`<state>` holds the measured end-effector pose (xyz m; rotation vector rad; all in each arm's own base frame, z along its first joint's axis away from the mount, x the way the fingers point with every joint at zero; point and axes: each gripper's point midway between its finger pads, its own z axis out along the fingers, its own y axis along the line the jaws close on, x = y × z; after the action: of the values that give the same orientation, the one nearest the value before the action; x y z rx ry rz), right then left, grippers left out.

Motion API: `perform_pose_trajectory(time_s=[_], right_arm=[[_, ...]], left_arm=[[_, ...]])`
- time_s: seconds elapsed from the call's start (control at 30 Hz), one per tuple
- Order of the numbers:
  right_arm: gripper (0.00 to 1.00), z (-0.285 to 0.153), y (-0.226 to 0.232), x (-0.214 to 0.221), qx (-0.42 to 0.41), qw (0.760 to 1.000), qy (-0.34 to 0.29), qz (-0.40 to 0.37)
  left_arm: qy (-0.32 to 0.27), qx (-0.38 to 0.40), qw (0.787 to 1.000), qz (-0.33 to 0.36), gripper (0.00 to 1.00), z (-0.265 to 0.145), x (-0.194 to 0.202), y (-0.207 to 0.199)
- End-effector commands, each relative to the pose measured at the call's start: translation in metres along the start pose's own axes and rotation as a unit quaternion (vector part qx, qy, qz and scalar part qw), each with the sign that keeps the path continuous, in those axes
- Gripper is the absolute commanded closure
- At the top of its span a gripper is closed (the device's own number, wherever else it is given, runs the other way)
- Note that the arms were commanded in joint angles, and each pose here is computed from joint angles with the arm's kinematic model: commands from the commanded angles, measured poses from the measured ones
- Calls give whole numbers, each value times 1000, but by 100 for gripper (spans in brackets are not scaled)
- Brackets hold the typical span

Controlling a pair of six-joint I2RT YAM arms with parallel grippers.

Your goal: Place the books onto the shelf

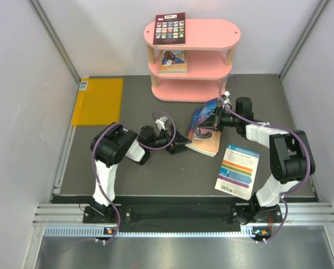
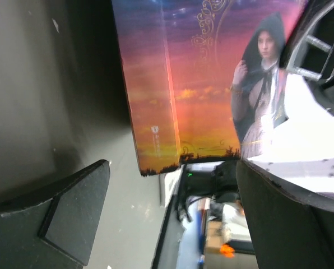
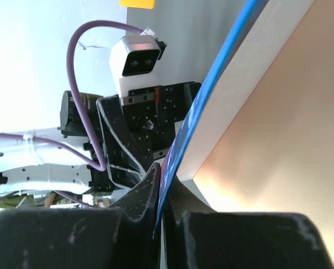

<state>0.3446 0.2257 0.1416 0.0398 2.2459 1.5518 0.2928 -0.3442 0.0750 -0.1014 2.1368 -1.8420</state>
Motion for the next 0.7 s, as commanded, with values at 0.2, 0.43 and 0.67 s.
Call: perform_pose_trajectory(time_s=[0.2,0.43,0.67], right_arm=[[100,-10,47,-15,-50,995,-13,-80],[100,-11,42,-11,-46,996,-11,-76],[100,-11,37,-7,-42,996,-9,-73]], left_arm=[[-44,144,987,53,1,-1,-20,-51],[-59,149,985,64,1,-8,-35,-57],[-72,136,984,89,1,-31,-58,-59]])
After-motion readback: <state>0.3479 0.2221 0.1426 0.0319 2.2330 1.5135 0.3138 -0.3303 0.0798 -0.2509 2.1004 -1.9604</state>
